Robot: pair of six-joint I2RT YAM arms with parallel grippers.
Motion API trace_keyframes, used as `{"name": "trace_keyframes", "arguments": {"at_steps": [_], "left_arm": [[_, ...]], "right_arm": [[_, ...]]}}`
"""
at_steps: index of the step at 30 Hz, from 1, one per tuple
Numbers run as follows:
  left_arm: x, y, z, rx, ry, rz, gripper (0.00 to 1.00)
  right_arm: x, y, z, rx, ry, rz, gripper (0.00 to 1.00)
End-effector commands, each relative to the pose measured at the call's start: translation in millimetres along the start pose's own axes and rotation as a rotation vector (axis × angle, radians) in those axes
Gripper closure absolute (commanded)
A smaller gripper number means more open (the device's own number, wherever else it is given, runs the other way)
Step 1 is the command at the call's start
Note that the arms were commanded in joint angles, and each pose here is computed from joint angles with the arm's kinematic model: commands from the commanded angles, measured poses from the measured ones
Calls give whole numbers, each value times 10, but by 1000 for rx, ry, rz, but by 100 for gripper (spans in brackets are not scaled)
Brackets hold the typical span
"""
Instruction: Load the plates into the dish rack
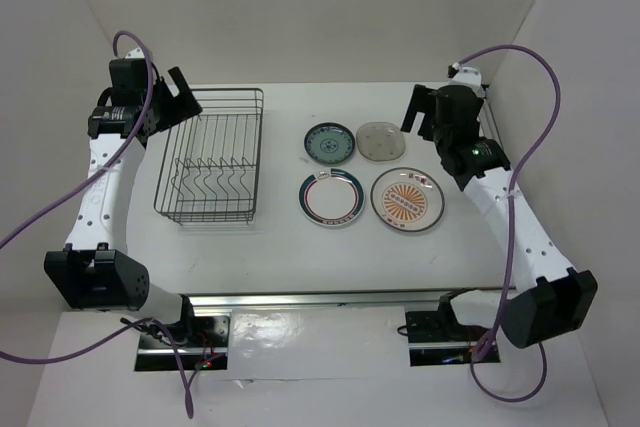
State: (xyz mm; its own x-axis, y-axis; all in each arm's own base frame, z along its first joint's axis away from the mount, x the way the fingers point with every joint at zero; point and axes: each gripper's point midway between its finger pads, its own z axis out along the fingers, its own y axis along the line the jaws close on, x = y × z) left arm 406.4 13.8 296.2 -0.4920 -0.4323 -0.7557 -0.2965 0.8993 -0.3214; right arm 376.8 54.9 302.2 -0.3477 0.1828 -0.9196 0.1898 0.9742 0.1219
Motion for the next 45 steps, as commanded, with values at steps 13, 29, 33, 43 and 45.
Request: {"name": "trace_keyframes", "arguments": {"at_steps": [13,29,33,43,45], "left_arm": [[138,-128,252,79,60,-13,0],[178,-303,221,189,76,7,0],[211,-289,272,186,85,6,0],[225,-320,262,204,93,6,0],[225,-320,262,204,93,6,0]], "right_arm": [[630,-213,1659,-269,132,124,16],[1169,-221,2363,-259,242,70,20],[1308,-192,2497,-280,282,57,30],[1366,-191,2464,-339,293,65,32],[1519,-136,2481,-379,335,75,37]]}}
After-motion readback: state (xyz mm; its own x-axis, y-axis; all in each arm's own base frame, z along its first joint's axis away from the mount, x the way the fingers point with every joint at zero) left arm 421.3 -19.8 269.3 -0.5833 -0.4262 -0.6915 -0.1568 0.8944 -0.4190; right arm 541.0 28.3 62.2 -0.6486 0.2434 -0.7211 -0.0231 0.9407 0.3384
